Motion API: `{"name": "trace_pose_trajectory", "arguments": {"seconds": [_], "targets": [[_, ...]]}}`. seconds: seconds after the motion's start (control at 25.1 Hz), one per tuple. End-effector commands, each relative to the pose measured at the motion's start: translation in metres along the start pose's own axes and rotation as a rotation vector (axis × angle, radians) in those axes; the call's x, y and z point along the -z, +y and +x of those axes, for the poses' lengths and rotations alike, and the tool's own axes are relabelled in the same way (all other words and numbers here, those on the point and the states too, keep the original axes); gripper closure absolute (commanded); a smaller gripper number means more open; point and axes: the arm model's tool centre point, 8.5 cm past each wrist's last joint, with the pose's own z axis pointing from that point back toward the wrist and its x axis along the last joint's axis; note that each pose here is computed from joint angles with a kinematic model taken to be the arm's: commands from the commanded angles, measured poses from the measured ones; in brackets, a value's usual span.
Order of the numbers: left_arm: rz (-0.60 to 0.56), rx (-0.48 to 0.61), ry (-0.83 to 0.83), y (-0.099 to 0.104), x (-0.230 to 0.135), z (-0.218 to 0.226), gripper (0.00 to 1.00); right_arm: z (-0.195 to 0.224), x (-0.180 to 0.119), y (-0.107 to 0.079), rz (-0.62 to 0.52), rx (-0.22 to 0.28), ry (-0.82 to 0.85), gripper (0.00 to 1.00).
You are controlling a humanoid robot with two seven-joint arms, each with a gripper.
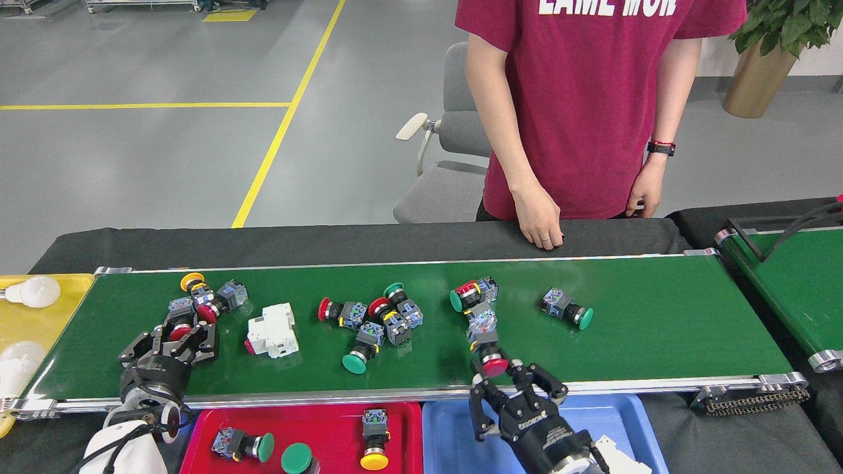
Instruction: Pick switch part from conveyor to tray
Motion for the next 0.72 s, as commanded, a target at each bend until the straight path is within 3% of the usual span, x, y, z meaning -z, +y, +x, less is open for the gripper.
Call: {"name": "trace_pose_trajectory", "arguments": {"seconds": [0.0, 0.16, 0.28, 0.32, 0.36, 0.4, 0.44, 0.48, 0.52, 0.6, 0.64, 0.68], "targets": [[0.054, 0.009, -0.034, 0.013, -0.001, -0.001, 0.93, 0.018, 0.001, -0.005, -0.016, -0.017, -0.116, 0.81], [0.133, 0.084, -0.286, 0.018, -0.049, 0.007, 0.92, 0.061, 0.004, 0.004, 0.017, -0.01, -0.235, 0.74], [0.139, 0.13, -0.477, 0.005, -0.101, 0.023, 0.9, 0.086, 0.002, 0.013, 0.06, -0.001, -0.291, 0.65], [0.127, 0.142, -0.534, -0.003, -0.12, 0.027, 0.9, 0.092, 0.0, 0.017, 0.077, 0.007, -0.3, 0.45], [0.107, 0.144, -0.578, -0.013, -0.138, 0.031, 0.89, 0.095, -0.001, 0.02, 0.094, 0.017, -0.301, 0.15], [0.091, 0.15, -0.617, -0.02, -0.153, 0.035, 0.88, 0.099, -0.001, 0.021, 0.11, 0.026, -0.302, 0.02], [0.077, 0.152, -0.645, -0.026, -0.167, 0.038, 0.85, 0.101, -0.001, 0.022, 0.125, 0.03, -0.301, 0.02], [0.062, 0.152, -0.655, -0.032, -0.178, 0.04, 0.76, 0.102, -0.001, 0.022, 0.136, 0.032, -0.301, 0.02], [0.059, 0.15, -0.66, -0.034, -0.186, 0.042, 0.58, 0.102, 0.0, 0.021, 0.134, 0.032, -0.302, 0.02], [0.067, 0.16, -0.664, -0.032, -0.196, 0.044, 0.08, 0.103, -0.001, 0.016, 0.12, 0.039, -0.305, 0.02], [0.084, 0.154, -0.666, -0.027, -0.198, 0.045, 0.0, 0.102, -0.001, 0.014, 0.112, 0.037, -0.304, 0.02], [0.098, 0.137, -0.668, -0.024, -0.199, 0.046, 0.0, 0.103, -0.001, 0.009, 0.097, 0.038, -0.306, 0.02]]}}
